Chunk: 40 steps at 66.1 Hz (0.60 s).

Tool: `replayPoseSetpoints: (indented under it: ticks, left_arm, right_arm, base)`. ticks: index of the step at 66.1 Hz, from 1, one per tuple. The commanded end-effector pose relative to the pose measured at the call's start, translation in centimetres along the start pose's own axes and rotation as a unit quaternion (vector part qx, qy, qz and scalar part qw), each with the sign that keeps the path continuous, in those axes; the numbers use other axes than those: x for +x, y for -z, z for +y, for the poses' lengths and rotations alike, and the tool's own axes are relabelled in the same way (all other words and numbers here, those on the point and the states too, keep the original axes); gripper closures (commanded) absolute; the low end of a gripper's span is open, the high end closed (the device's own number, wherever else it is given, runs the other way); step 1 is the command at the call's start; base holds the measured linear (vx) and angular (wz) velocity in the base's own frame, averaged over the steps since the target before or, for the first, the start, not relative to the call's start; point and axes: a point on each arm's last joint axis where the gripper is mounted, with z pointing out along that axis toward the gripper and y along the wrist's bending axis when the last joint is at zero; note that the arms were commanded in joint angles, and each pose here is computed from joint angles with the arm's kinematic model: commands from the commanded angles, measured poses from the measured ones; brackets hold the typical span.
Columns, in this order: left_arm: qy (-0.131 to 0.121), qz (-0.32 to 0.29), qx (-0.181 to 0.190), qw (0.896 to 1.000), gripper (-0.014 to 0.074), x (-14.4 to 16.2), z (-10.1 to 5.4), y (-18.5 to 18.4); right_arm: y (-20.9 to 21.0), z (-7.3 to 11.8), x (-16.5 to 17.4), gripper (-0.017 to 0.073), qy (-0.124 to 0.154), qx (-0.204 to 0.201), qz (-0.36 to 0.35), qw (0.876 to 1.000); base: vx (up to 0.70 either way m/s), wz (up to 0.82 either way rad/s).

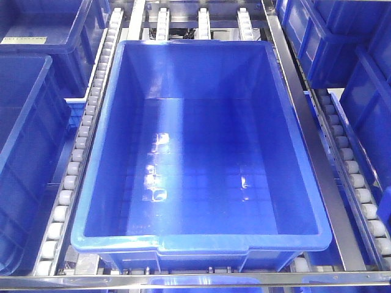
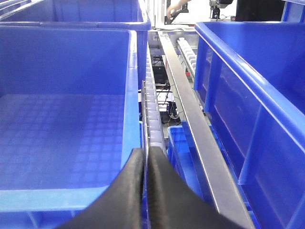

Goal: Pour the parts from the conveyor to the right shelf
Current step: 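Stop in front of the empty blue bin on the shelf, then extend the right arm with the block over the blue bin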

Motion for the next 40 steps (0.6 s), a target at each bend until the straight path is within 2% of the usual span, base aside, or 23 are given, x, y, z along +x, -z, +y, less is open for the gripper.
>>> replayPoseSetpoints:
  ticks: [1, 12, 21, 28, 40]
  left_arm:
    - [0.008, -0.041, 0.006, 0.999, 0.0599, -1.3, -0.1, 0.0]
    - [0.008, -0.041, 0.006, 0.999, 0.0599, -1.3, -0.1, 0.0]
    - [0.008, -0.041, 0.006, 0.999, 0.0599, -1.3, -0.1, 0.0]
    - [0.008, -0.041, 0.006, 0.999, 0.0599, -1.3, -0.1, 0.0]
    - [0.008, -0.041, 0.006, 0.999, 0.0599, -1.3, -0.1, 0.0]
  right_arm:
    - [-0.6, -0.5, -2.5, 0.0564, 0.003, 0.021, -0.043, 0.999]
    - [-3.9, -0.8, -5.5, 0.0564, 0.001, 0.007, 0.007, 1.0]
    - [-7.7, 0.4, -8.4, 0.0564, 0.007, -0.039, 0.045, 0.998]
    - [-11.2, 2.4, -10.5, 0.0564, 0.008, -0.079, 0.075, 0.994]
    - [-16.5, 7.0, -11.9, 0.0564, 0.024, -0.144, 0.126, 0.981]
  base:
    - [0.0, 0.0]
    - [0.0, 0.0]
    - [0.0, 0.0]
    - [0.0, 0.0]
    - [0.0, 0.0]
